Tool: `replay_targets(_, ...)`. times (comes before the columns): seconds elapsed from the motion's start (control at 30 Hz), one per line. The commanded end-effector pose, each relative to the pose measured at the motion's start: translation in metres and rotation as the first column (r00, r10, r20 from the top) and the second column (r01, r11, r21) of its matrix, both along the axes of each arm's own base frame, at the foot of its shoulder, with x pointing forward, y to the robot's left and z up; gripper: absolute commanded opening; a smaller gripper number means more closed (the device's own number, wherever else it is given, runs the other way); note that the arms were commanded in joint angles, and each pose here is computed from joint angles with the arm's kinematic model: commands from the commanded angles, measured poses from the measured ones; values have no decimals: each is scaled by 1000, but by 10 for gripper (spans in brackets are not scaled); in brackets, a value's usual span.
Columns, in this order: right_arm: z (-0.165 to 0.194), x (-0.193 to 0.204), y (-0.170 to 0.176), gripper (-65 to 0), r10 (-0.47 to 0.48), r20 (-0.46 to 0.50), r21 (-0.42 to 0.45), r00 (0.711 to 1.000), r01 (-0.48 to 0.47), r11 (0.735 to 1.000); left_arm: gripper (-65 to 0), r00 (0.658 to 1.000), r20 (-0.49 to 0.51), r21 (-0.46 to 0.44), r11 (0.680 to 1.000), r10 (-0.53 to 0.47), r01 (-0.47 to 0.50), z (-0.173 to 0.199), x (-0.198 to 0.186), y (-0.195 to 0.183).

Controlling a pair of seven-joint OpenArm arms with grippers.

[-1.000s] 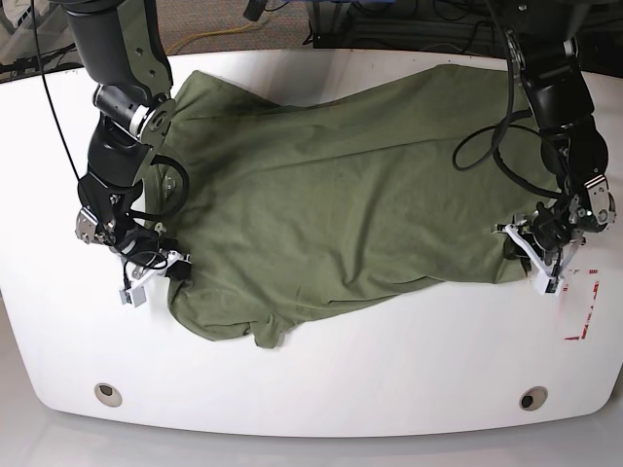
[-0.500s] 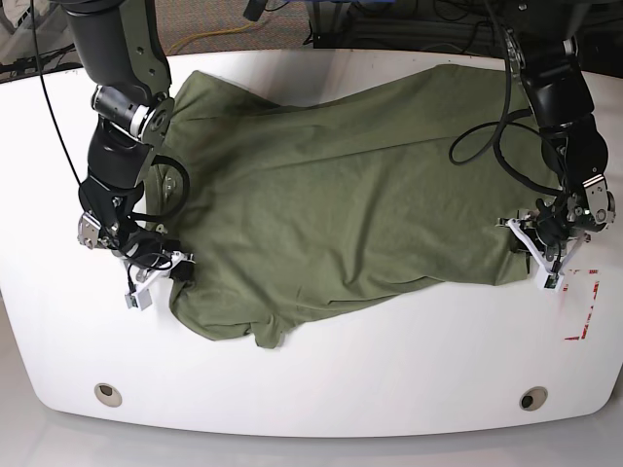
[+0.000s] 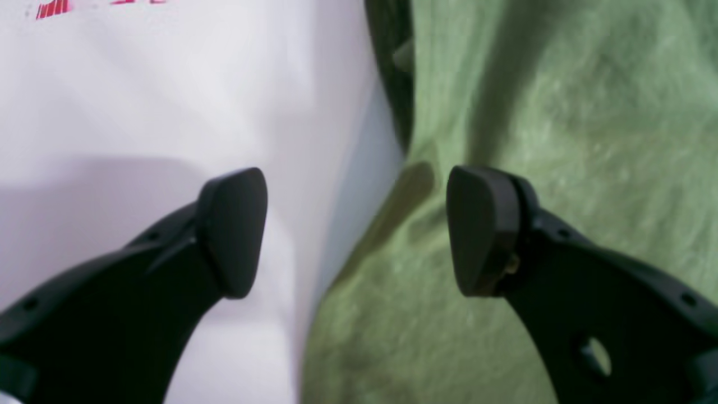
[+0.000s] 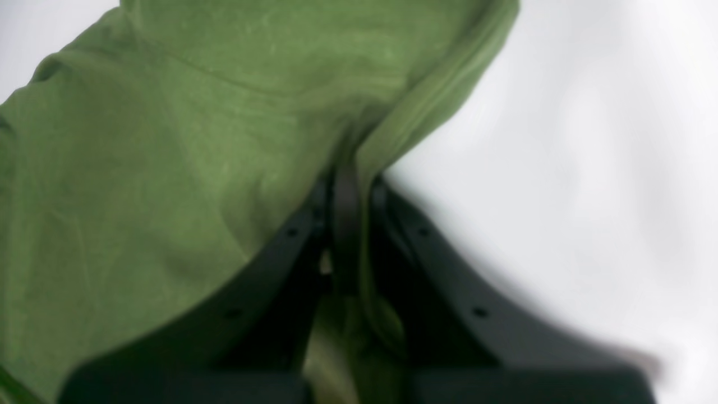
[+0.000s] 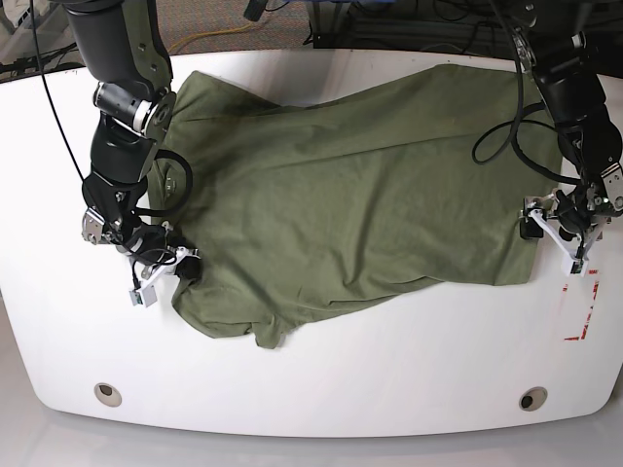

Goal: Fold the T-shirt properly
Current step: 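Move the left gripper down and grasp the shirt's hem corner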

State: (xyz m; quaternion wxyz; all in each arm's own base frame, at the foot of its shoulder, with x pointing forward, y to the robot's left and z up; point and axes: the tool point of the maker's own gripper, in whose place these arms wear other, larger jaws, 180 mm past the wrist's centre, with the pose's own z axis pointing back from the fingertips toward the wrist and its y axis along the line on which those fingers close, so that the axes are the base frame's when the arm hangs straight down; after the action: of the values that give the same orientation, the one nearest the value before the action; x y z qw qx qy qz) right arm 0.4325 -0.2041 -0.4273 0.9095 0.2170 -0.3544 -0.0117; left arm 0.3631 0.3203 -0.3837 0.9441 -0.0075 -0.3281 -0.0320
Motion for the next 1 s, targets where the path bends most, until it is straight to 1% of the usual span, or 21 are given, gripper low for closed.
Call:
replay_targets(0.0, 9, 7, -8, -650, 2, 5, -30, 1000, -2, 1000, -179, 998, 58, -18, 1000, -7, 8, 12, 18, -1)
replay_targets(0.17, 10, 8, -8, -650, 2, 9, -30, 1000, -2, 1000, -182, 999, 23, -69, 997, -23, 24, -5, 28, -14)
replay_targets(0.3, 14, 12, -8, -650, 2, 16, -30, 1000, -2, 1000, -192, 999, 41, -106, 994, -12, 16, -6, 39, -19)
replay_targets(0.33, 14, 12, -8, -650, 2, 16, -30, 1000, -2, 1000, -214, 999, 44, -114, 993, -7, 12, -6, 42, -19)
replay_targets(0.4, 14, 12, -8, -650, 2, 18, -30, 1000, -2, 1000, -296, 999, 53, -126, 992, -2, 8, -5, 47, -20)
replay_targets(0.5, 15, 13, -8, -650, 2, 19, -30, 1000, -2, 1000, -472, 998, 55, -148, 989, 9, -1, -6, 54, -22)
replay_targets(0.53, 15, 13, -8, -650, 2, 19, -30, 1000, -2, 1000, -508, 999, 47, -154, 988, 11, -3, -8, 54, -22)
replay_targets(0.67, 15, 13, -8, -650, 2, 19, -30, 1000, -2, 1000, -560, 999, 36, -162, 987, 6, 0, -11, 55, -25)
replay_targets(0.7, 15, 13, -8, -650, 2, 19, -30, 1000, -2, 1000, -586, 999, 39, -159, 987, 4, 2, -10, 55, -25)
replay_targets(0.73, 15, 13, -8, -650, 2, 19, -30, 1000, -2, 1000, -632, 999, 43, -156, 988, 3, 3, -9, 56, -25)
replay_targets(0.77, 15, 13, -8, -650, 2, 19, -30, 1000, -2, 1000, -650, 999, 50, -153, 988, 3, 4, -7, 57, -24)
replay_targets(0.8, 15, 13, -8, -650, 2, 19, -30, 1000, -2, 1000, -650, 998, 57, -148, 989, 2, 6, -4, 58, -24)
replay_targets(0.87, 16, 13, -8, -650, 3, 19, -30, 1000, -2, 1000, -647, 995, 101, -124, 992, -5, 18, 12, 64, -22)
replay_targets(0.97, 20, 17, -8, -650, 4, 29, -34, 1000, -3, 999, -650, 991, 131, -85, 996, -22, 34, 20, 60, -20)
